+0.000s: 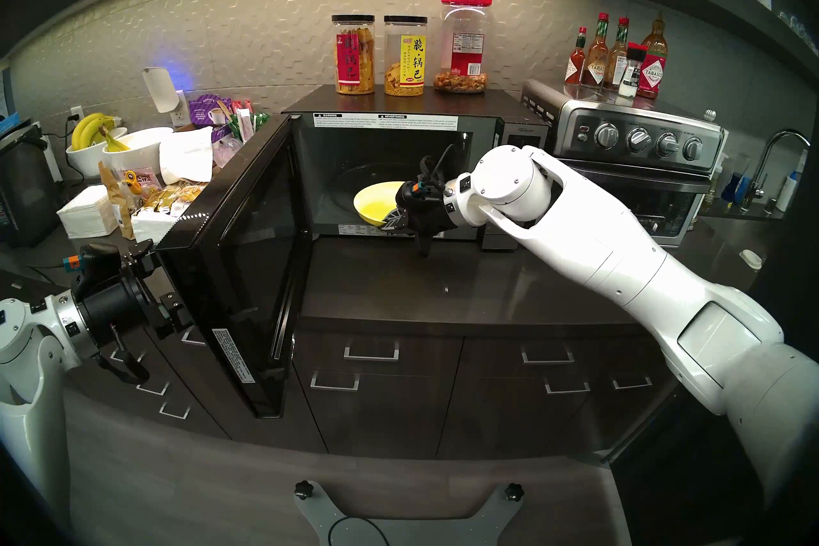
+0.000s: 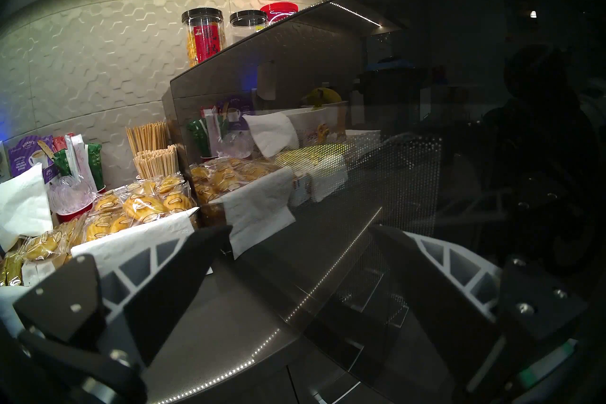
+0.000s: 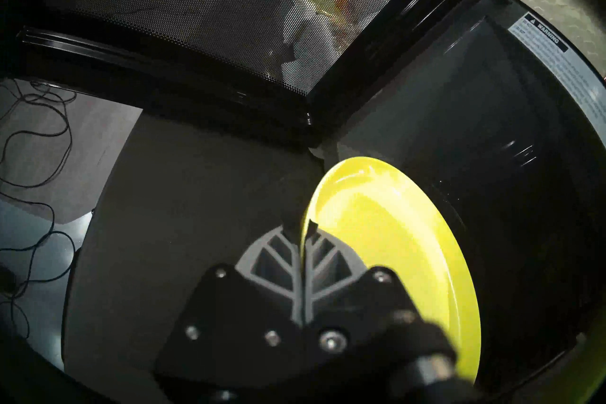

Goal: Open the microwave, put the plate inside, and close the door

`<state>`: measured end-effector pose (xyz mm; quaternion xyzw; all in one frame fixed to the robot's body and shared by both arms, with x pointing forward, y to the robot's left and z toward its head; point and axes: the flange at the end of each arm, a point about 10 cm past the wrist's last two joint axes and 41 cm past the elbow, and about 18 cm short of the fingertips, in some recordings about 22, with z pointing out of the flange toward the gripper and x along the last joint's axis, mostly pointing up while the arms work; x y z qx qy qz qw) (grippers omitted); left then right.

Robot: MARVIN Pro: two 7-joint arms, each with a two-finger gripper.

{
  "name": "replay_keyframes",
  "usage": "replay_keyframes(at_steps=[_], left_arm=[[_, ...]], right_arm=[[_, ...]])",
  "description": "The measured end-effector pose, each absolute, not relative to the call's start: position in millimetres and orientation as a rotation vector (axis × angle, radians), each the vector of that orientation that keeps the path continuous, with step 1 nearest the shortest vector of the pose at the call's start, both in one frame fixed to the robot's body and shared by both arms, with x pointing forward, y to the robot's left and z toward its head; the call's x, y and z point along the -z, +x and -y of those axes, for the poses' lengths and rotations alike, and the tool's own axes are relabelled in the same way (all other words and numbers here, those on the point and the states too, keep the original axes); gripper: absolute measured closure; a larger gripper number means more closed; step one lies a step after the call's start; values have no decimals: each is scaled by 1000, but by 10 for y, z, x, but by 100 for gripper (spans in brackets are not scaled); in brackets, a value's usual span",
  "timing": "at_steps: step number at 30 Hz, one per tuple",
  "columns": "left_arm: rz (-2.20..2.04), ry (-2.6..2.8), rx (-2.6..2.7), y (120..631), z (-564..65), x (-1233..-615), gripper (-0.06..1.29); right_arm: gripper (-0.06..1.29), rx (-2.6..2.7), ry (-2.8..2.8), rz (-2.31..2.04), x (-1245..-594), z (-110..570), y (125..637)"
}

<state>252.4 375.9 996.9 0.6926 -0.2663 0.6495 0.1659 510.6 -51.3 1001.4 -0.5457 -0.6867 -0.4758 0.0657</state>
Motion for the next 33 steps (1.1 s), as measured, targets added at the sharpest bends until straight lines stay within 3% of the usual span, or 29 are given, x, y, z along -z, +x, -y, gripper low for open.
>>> replay_keyframes(at_steps=[33], left_arm=[[758,1972,-1850,2524,-3759,-9969,0]], right_arm=[[125,1431,-1648,2053,-9903,283,5246]])
